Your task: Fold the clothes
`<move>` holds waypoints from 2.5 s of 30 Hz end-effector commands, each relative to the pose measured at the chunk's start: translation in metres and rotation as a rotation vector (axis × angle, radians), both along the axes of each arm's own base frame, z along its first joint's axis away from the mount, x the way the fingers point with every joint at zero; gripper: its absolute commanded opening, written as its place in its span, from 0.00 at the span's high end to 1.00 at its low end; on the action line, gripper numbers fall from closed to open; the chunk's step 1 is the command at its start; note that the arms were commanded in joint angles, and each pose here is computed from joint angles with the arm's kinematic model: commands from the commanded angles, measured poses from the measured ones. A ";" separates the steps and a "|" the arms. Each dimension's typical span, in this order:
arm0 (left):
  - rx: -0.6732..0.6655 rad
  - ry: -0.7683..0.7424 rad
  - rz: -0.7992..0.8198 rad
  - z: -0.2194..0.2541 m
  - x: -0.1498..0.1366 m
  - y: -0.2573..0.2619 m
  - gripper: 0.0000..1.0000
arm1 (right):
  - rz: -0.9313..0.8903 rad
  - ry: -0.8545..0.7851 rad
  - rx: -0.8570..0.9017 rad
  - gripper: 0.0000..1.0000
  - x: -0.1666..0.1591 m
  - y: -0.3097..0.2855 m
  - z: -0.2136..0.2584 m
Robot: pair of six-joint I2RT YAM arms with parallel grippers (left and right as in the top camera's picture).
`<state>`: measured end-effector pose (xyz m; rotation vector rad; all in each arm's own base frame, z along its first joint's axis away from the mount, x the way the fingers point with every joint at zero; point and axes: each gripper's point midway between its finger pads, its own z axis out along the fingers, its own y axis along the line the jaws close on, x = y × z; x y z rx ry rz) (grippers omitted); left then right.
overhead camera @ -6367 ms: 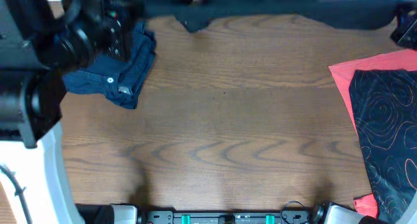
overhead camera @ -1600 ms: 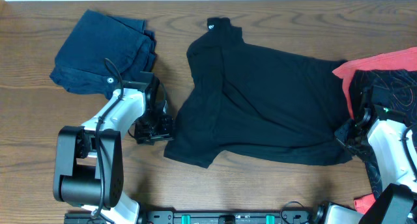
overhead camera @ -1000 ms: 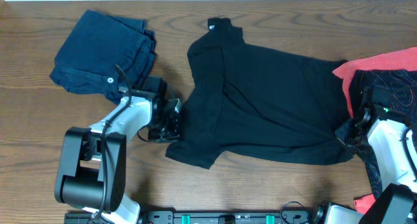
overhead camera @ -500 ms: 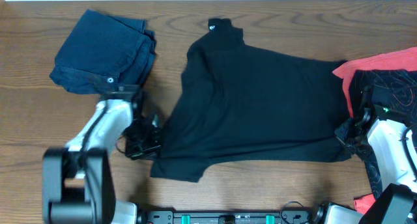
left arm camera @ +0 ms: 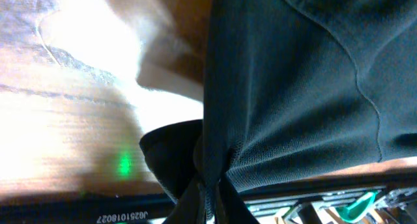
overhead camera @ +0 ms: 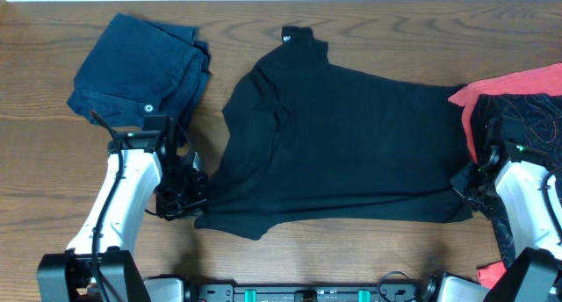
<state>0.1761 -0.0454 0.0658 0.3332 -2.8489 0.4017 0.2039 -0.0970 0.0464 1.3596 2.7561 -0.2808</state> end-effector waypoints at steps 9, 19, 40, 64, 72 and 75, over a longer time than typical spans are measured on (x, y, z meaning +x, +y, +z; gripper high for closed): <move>-0.151 -0.075 0.051 0.018 0.021 -0.023 0.24 | -0.020 -0.019 -0.081 0.69 0.003 -0.019 0.008; -0.087 -0.515 -0.095 0.006 0.127 -0.037 0.24 | 0.057 -0.124 0.028 0.56 0.028 -0.003 0.005; 0.270 -0.069 0.042 -0.081 0.074 0.019 0.94 | 0.535 -0.679 0.277 0.63 0.125 0.061 0.068; 0.002 -0.513 0.046 0.019 0.128 0.009 0.32 | 0.307 -0.441 0.226 0.95 0.157 0.035 -0.075; -0.041 -0.628 -0.024 0.020 0.157 -0.003 0.25 | -0.007 -0.108 -0.072 0.99 0.081 -0.042 -0.090; -0.053 -0.652 -0.087 0.011 0.168 -0.019 0.25 | -0.018 -0.145 -0.050 0.99 0.085 -0.044 -0.073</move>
